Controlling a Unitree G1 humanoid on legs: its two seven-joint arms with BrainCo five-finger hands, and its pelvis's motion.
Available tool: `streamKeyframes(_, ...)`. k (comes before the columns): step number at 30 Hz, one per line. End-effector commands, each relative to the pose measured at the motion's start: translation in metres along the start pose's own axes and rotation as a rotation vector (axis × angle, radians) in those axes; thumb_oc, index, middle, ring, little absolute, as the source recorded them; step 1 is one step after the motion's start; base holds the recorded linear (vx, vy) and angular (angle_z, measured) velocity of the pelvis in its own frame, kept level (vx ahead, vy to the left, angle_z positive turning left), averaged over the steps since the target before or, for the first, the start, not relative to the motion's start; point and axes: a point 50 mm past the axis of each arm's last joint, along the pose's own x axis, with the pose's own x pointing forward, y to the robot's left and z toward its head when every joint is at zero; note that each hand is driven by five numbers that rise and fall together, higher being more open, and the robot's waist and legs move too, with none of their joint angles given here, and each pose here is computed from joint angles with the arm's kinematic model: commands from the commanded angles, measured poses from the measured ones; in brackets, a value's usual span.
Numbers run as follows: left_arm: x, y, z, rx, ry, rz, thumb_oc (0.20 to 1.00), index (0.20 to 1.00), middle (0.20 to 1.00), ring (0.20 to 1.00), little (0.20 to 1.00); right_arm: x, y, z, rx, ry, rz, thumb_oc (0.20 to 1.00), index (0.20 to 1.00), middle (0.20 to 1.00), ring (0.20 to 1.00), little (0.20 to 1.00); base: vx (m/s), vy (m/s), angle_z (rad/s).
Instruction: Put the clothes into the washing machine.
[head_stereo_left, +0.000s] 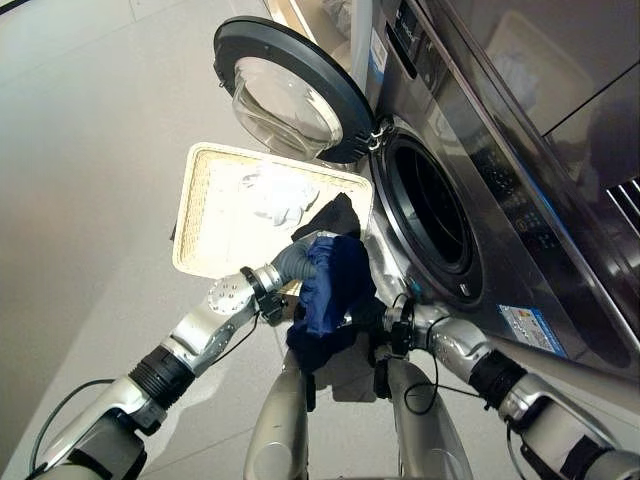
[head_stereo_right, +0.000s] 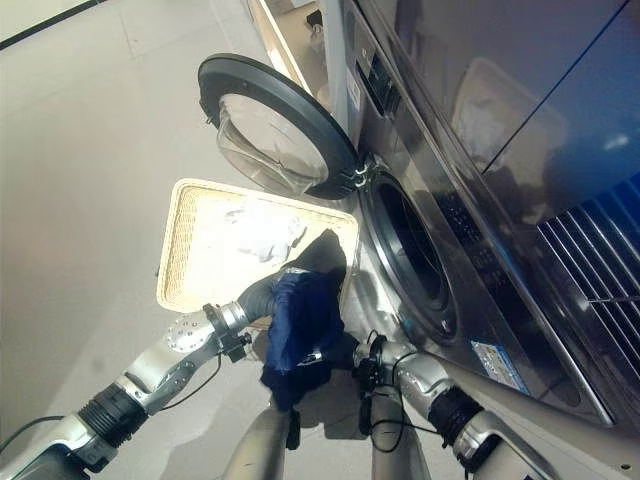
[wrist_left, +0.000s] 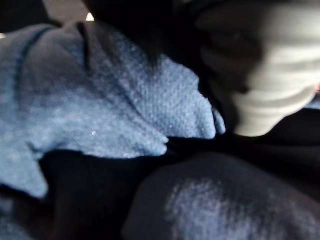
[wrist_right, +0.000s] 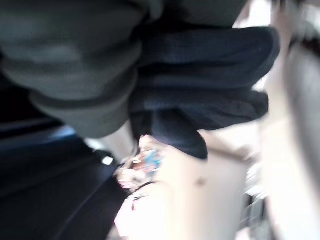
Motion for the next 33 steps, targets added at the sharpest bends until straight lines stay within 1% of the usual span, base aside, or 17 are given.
streamKeyframes(1,0.012,-0.008,0.023,0.03,-0.174,0.056,0.2,0.2,0.2,0.2,0.2,0.017,0.026,0.011,0.124,-0.145,0.116,0.2,0.2,0.2,0.2,0.2,-0.02,0.002,-0.09)
streamKeyframes(5,0.001,0.002,-0.002,0.087,-0.067,0.203,0.2,0.2,0.2,0.2,0.2,0.013,0.023,0.014,0.184,-0.239,0.074,0.2,0.2,0.2,0.2,0.2,-0.02,-0.006,-0.17)
streamKeyframes(8,-0.012,0.013,-0.022,0.158,0.039,0.329,0.2,0.2,0.2,0.2,0.2,0.006,0.015,0.02,0.193,-0.331,-0.006,0.2,0.2,0.2,0.2,0.2,0.0,0.001,-0.13)
streamKeyframes(10,-0.017,0.016,-0.029,0.198,0.082,0.364,0.2,0.2,0.2,0.2,0.2,0.002,0.01,0.023,0.194,-0.367,-0.046,0.2,0.2,0.2,0.2,0.2,0.01,0.002,-0.18)
streamKeyframes(12,-0.023,0.022,-0.039,0.256,0.151,0.428,0.602,0.602,0.602,0.602,0.602,-0.004,0.001,0.03,0.203,-0.44,-0.128,0.2,0.2,0.2,0.2,0.2,0.01,0.003,-0.14)
streamKeyframes(13,-0.025,0.024,-0.041,0.27,0.168,0.442,1.0,1.0,1.0,1.0,1.0,-0.006,-0.002,0.032,0.201,-0.456,-0.15,0.2,0.2,0.2,0.2,0.2,0.02,0.008,-0.08)
streamKeyframes(16,-0.031,0.034,-0.051,0.379,0.28,0.517,1.0,1.0,1.0,1.0,1.0,-0.017,-0.016,0.044,0.174,-0.536,-0.256,0.2,0.2,0.2,0.2,0.2,0.03,0.017,-0.1)
streamKeyframes(17,-0.033,0.04,-0.052,0.455,0.326,0.559,1.0,1.0,1.0,1.0,1.0,-0.022,-0.022,0.051,0.156,-0.567,-0.296,0.2,0.2,0.2,0.2,0.2,0.05,0.012,-0.14)
streamKeyframes(18,-0.038,0.05,-0.053,0.602,0.405,0.617,1.0,1.0,1.0,1.0,1.0,-0.026,-0.026,0.059,0.147,-0.606,-0.328,0.2,0.2,0.2,0.2,0.2,0.05,0.009,-0.13)
streamKeyframes(19,-0.039,0.052,-0.053,0.623,0.418,0.627,1.0,1.0,1.0,1.0,1.0,-0.027,-0.027,0.061,0.148,-0.616,-0.334,0.2,0.2,0.2,0.2,0.2,0.06,-0.003,-0.1)
streamKeyframes(20,-0.044,0.061,-0.052,0.693,0.458,0.691,1.0,1.0,1.0,1.0,1.0,-0.031,-0.03,0.07,0.147,-0.665,-0.365,0.2,0.2,0.2,0.2,0.2,0.04,-0.01,-0.05)
streamKeyframes(22,-0.047,0.066,-0.052,0.696,0.469,0.74,1.0,1.0,1.0,1.0,1.0,-0.035,-0.033,0.075,0.141,-0.696,-0.386,0.2,0.2,0.2,0.2,0.2,0.05,-0.005,-0.05)
streamKeyframes(23,-0.051,0.074,-0.051,0.694,0.477,0.847,1.0,1.0,1.0,1.0,1.0,-0.041,-0.037,0.082,0.143,-0.757,-0.429,0.2,0.2,0.2,0.2,0.2,0.05,0.002,-0.05)
streamKeyframes(28,-0.057,0.082,-0.051,0.737,0.49,0.978,1.0,1.0,1.0,1.0,1.0,-0.052,-0.045,0.097,0.148,-0.872,-0.506,0.2,0.2,0.2,0.2,0.2,0.05,-0.007,-0.02)
streamKeyframes(29,-0.058,0.083,-0.052,0.732,0.489,1.005,1.0,1.0,1.0,1.0,1.0,-0.056,-0.048,0.102,0.149,-0.904,-0.534,0.2,0.2,0.2,0.2,0.2,0.07,0.012,0.0)
streamKeyframes(30,-0.06,0.086,-0.053,0.675,0.477,1.059,1.0,1.0,1.0,1.0,1.0,-0.069,-0.056,0.118,0.142,-0.998,-0.608,0.2,0.2,0.2,0.2,0.2,0.08,0.015,-0.01)
streamKeyframes(33,-0.061,0.087,-0.054,0.639,0.465,1.078,1.0,1.0,1.0,1.0,1.0,-0.082,-0.063,0.134,0.16,-1.079,-0.662,0.2,0.2,0.2,0.2,0.2,0.07,0.01,0.03)
